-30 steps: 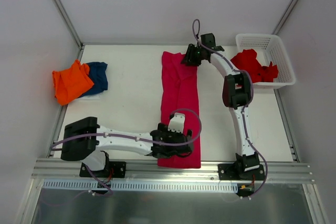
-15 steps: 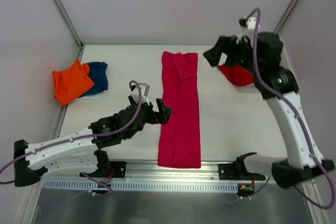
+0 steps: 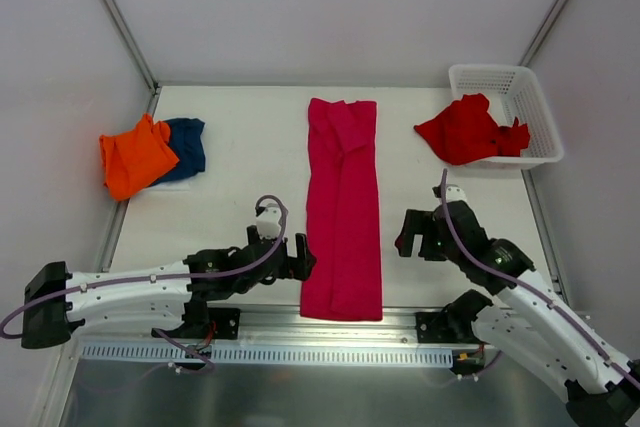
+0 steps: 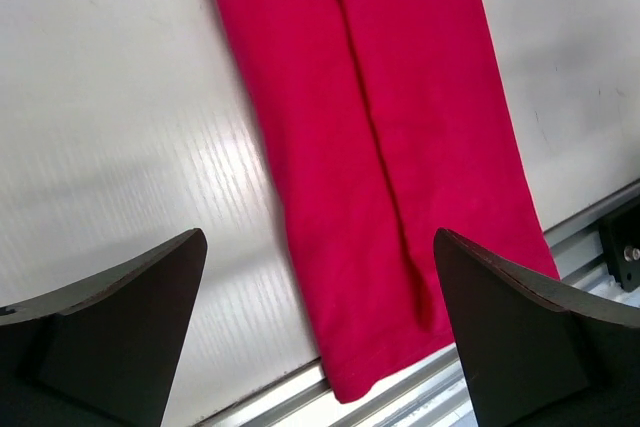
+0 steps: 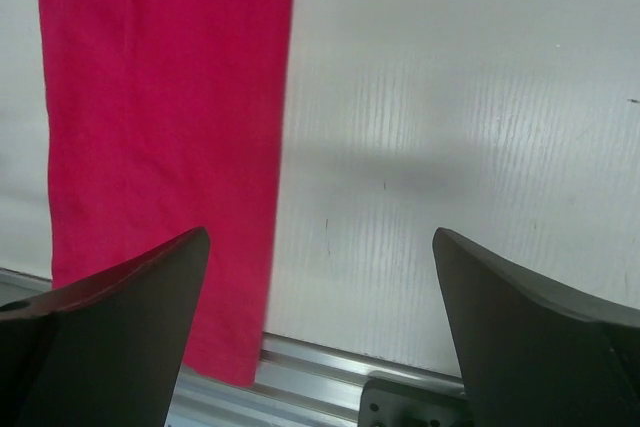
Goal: Fold and stack the t-shirts
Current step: Fold the tshirt
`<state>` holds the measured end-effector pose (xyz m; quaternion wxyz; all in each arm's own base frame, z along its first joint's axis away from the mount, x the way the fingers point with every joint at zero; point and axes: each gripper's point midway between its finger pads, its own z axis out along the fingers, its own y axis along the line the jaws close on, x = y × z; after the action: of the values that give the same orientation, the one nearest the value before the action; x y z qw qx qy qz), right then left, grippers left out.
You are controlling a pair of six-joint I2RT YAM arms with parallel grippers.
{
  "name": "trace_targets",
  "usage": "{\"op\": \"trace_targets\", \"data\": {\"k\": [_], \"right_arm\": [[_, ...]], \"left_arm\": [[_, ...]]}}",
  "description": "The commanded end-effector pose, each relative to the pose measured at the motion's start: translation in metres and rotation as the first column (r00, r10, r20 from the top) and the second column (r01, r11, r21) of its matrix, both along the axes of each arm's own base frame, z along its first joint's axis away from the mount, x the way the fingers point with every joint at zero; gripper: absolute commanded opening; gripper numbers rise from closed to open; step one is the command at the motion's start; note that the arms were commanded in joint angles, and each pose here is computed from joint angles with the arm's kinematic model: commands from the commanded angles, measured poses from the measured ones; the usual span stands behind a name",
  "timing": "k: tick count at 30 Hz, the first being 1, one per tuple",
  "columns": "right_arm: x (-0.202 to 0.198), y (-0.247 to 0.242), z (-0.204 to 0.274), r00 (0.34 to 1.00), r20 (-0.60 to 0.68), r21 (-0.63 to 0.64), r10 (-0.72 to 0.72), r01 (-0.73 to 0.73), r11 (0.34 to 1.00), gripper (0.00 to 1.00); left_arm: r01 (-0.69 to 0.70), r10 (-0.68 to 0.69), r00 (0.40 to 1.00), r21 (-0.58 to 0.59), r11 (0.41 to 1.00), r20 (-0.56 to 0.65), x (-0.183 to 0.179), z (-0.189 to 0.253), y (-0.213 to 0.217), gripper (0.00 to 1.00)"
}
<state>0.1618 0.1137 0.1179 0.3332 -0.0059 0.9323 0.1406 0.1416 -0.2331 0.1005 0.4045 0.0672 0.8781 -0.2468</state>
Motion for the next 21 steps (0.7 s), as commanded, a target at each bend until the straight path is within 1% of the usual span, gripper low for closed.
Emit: {"op": "trace_targets", "data": {"k": [1,2,3,4,5,6,8,12,13,14,15,16,17,19,21], "right_arm": [[-0.002,-0.003,-0.001,0.993,0.032,0.052,-0.114,0.112,0.992,0.99],[-0.009,-0.003,-0.016,0.991,0.000,0.057,-0.131,0.131,0.990,0.99],[-0.015,0.001,-0.020,0.994,-0.002,0.069,-0.112,0.112,0.991,0.99],[-0.019,0.000,-0.027,0.993,-0.009,0.067,-0.121,0.121,0.990,0.99],[-0.022,0.003,-0.034,0.989,-0.029,0.088,-0.147,0.149,0.985,0.99],[-0.032,0.005,-0.045,0.992,-0.043,0.077,-0.119,0.122,0.990,0.99],[-0.036,0.003,-0.054,0.989,-0.033,0.059,-0.144,0.146,0.988,0.99],[-0.053,0.020,-0.075,0.988,-0.049,0.073,-0.145,0.148,0.986,1.00],[-0.051,0.020,-0.076,0.987,-0.022,0.065,-0.160,0.161,0.985,0.99],[-0.054,0.020,-0.081,0.986,-0.023,0.034,-0.162,0.163,0.986,0.99],[-0.058,0.025,-0.083,0.990,-0.019,0.030,-0.138,0.139,0.990,1.00],[-0.057,0.025,-0.085,0.987,-0.013,0.024,-0.160,0.160,0.987,1.00],[-0.060,0.031,-0.085,0.989,-0.011,0.037,-0.145,0.145,0.989,0.99],[-0.060,0.032,-0.090,0.987,-0.009,0.055,-0.160,0.160,0.986,0.99],[-0.061,0.037,-0.090,0.986,-0.009,0.113,-0.166,0.166,0.980,0.99]], "left_arm": [[-0.033,0.030,0.999,-0.063,0.997,-0.036,-0.010,-0.006,-0.004,0.99],[-0.013,0.010,0.999,-0.070,0.997,-0.044,-0.018,-0.009,-0.007,0.99],[-0.008,0.005,0.998,-0.054,0.999,-0.059,-0.024,-0.022,-0.003,0.99],[-0.002,-0.002,0.997,-0.062,0.998,-0.072,-0.029,-0.027,-0.004,0.99],[0.011,-0.020,0.996,-0.095,0.995,-0.091,-0.038,-0.030,-0.009,0.99],[0.015,-0.024,0.994,-0.085,0.996,-0.104,-0.043,-0.042,-0.006,0.99],[-0.003,-0.009,0.993,-0.104,0.995,-0.120,-0.048,-0.048,-0.004,0.99],[0.013,-0.029,0.989,-0.108,0.994,-0.147,-0.063,-0.059,-0.003,0.99],[0.014,-0.030,0.989,-0.110,0.994,-0.147,-0.065,-0.059,-0.003,0.99],[0.018,-0.033,0.989,-0.105,0.994,-0.146,-0.067,-0.061,-0.004,0.99],[0.016,-0.031,0.989,-0.104,0.994,-0.142,-0.067,-0.061,-0.004,0.99],[0.023,-0.037,0.989,-0.104,0.994,-0.142,-0.070,-0.062,-0.004,0.99],[0.024,-0.039,0.989,-0.103,0.994,-0.143,-0.071,-0.062,-0.005,0.99],[0.030,-0.045,0.988,-0.104,0.994,-0.145,-0.075,-0.063,-0.006,0.99],[0.017,-0.035,0.988,-0.117,0.993,-0.153,-0.076,-0.064,-0.005,0.99]]}}
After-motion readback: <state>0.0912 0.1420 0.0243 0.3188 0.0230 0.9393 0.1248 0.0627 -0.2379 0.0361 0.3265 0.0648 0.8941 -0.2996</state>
